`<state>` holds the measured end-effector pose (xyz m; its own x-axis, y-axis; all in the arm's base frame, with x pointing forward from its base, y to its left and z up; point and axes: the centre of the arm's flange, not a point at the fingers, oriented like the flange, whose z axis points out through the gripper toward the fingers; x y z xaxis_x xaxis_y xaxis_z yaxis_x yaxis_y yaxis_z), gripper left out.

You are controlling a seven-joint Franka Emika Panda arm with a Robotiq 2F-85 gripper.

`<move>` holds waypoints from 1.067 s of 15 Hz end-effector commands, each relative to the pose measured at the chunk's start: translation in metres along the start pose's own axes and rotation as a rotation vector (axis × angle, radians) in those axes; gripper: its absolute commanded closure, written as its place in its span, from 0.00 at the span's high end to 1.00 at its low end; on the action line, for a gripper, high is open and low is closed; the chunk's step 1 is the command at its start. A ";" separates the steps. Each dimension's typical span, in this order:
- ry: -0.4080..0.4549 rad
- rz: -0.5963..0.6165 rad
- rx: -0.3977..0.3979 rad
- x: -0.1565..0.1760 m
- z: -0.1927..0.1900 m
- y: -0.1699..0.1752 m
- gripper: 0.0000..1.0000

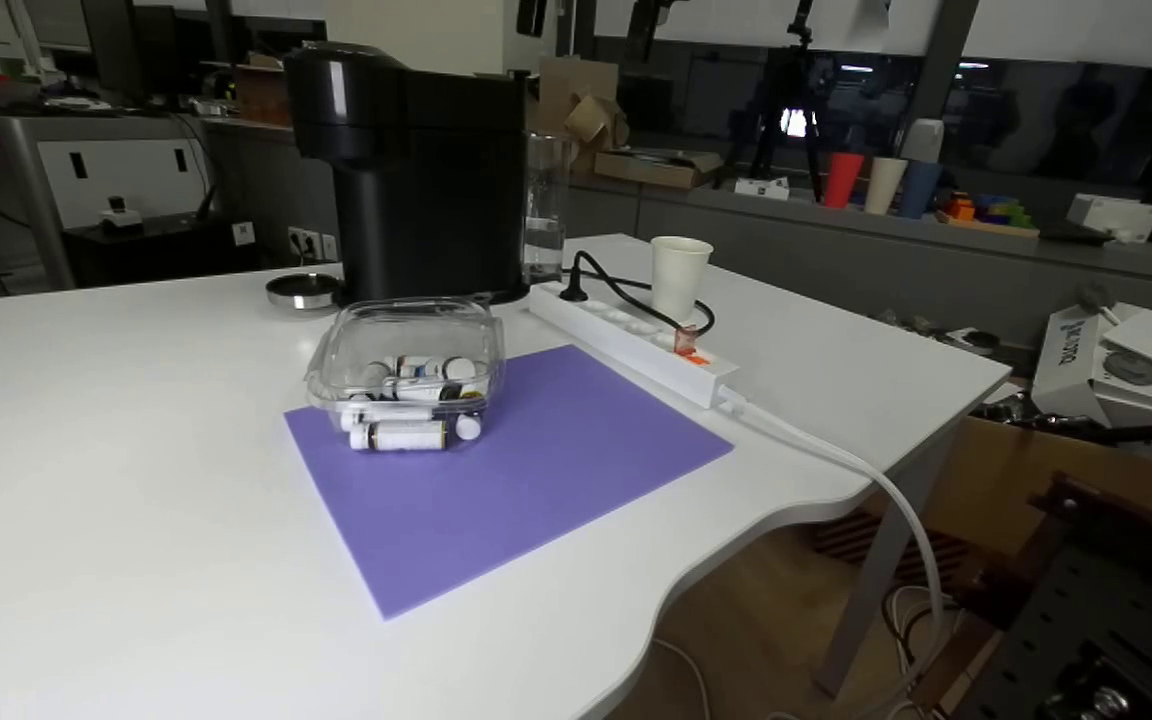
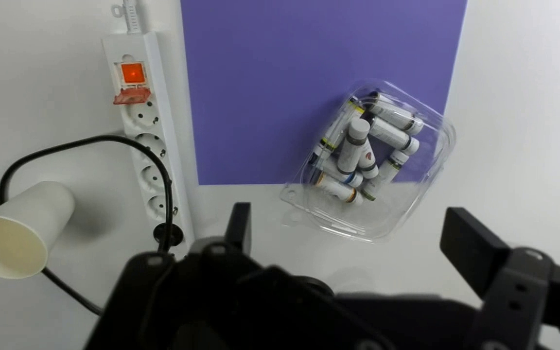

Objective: Uncover the container

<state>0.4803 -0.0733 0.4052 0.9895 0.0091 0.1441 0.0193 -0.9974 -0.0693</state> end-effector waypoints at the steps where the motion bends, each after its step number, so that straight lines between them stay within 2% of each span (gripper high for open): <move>1: -0.005 -0.005 0.011 0.003 0.004 0.003 1.00; 3: -0.008 -0.010 0.014 0.007 0.006 0.004 1.00; 4: -0.014 -0.009 -0.012 0.004 0.008 0.001 1.00; 11: -0.102 0.019 0.010 0.042 0.059 0.050 1.00; 16: -0.152 -0.049 0.025 0.072 0.100 0.074 1.00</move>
<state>0.5306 -0.1251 0.3236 0.9994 0.0311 0.0166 0.0323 -0.9969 -0.0721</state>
